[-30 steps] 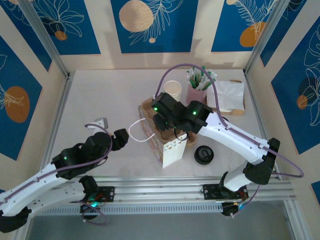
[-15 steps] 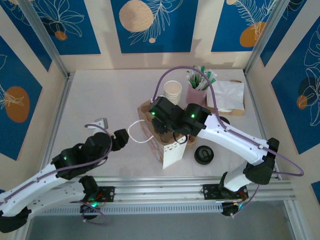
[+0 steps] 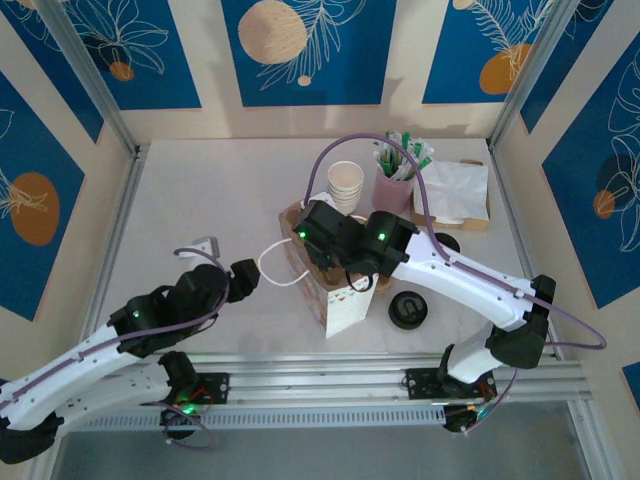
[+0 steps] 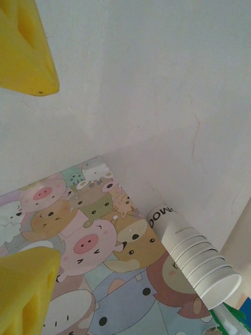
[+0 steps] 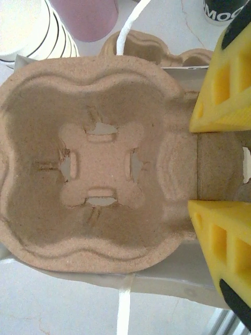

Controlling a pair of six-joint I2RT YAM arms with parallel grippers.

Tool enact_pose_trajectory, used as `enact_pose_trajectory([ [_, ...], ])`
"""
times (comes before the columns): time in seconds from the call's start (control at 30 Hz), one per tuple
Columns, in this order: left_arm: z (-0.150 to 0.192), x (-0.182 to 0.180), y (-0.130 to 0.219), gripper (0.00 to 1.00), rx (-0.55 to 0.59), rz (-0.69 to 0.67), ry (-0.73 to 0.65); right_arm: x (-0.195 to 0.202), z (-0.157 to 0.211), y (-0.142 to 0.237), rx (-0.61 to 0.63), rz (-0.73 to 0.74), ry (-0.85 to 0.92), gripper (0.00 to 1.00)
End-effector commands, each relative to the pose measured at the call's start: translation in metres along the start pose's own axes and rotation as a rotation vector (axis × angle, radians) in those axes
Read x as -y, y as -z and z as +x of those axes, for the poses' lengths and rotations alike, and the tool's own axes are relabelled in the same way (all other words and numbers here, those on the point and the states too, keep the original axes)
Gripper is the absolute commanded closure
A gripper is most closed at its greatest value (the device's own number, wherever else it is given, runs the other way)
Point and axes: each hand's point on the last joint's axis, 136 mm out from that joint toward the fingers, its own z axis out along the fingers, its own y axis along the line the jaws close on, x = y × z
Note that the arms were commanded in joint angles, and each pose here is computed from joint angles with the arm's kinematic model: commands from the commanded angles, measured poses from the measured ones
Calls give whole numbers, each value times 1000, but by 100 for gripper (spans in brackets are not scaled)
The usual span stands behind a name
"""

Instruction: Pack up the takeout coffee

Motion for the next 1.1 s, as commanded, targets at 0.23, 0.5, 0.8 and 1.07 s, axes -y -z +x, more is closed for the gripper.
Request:
enact_pose_trajectory([
  [0.23, 12, -5, -4, 25, -44, -14, 12, 3, -8, 7, 54, 96, 80, 63],
  [0.5, 21, 5, -8, 25, -89, 17, 9, -10, -15, 4, 85, 16, 10, 63],
  [0.8, 28, 12, -12, 25, -120, 43, 13, -7, -6, 2, 52, 66, -9, 64],
  [1.07, 28, 13, -11, 25, -126, 53, 8, -14, 5, -6, 10, 52, -84, 64],
])
